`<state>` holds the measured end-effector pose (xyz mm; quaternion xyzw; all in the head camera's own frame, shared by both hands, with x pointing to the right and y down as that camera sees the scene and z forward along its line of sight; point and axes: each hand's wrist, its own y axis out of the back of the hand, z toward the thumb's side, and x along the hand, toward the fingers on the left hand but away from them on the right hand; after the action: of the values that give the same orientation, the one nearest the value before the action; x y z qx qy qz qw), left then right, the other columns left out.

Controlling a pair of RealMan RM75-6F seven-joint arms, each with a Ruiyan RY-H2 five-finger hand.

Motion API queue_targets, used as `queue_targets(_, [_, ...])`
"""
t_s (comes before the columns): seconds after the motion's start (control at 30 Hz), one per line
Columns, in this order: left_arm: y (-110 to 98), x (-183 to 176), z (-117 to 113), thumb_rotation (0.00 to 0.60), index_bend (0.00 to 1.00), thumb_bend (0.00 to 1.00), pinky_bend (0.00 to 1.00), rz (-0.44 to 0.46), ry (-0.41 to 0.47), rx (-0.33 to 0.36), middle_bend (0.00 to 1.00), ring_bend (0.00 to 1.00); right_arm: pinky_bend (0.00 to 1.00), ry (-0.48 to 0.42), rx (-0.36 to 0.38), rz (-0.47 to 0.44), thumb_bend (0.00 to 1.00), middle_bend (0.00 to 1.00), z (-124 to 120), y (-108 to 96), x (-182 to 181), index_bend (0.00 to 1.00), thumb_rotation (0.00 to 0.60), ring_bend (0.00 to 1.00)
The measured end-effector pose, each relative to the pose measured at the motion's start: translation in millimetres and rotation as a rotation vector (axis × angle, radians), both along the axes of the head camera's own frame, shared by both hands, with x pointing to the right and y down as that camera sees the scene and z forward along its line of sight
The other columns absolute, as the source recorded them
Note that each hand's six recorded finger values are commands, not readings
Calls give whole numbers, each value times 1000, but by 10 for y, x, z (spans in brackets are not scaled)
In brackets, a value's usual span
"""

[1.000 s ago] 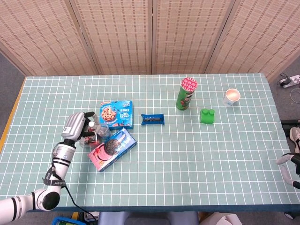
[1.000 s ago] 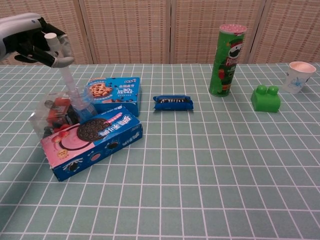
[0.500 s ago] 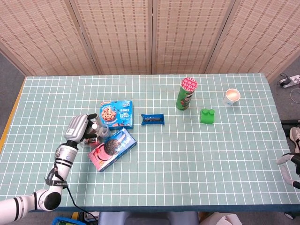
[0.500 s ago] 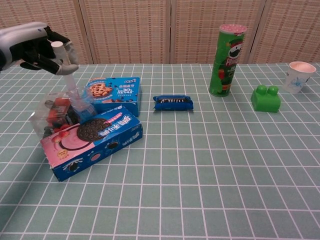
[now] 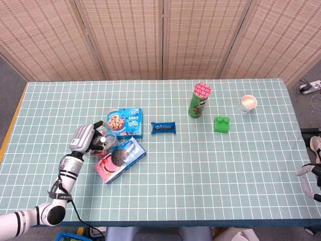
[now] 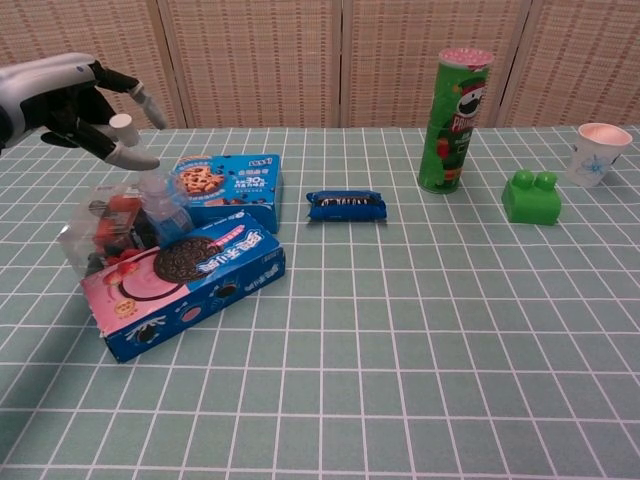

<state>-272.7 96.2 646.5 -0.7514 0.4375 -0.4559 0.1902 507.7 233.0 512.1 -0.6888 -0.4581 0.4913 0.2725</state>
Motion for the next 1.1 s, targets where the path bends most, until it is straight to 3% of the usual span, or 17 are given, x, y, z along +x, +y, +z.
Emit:
queue_targets(0.7, [164,-275,-103,600,387,38,1000,-4,-54,-25,1000,1000,632,-6,-10,1,471,455,21,-27,9,490,600,359])
queue_targets(1.1, [481,-772,-451,600,396,39,1000,-3,-168,111,1000,987,632,10,-9,-2,471,455,30,-14,-16,489,600,360])
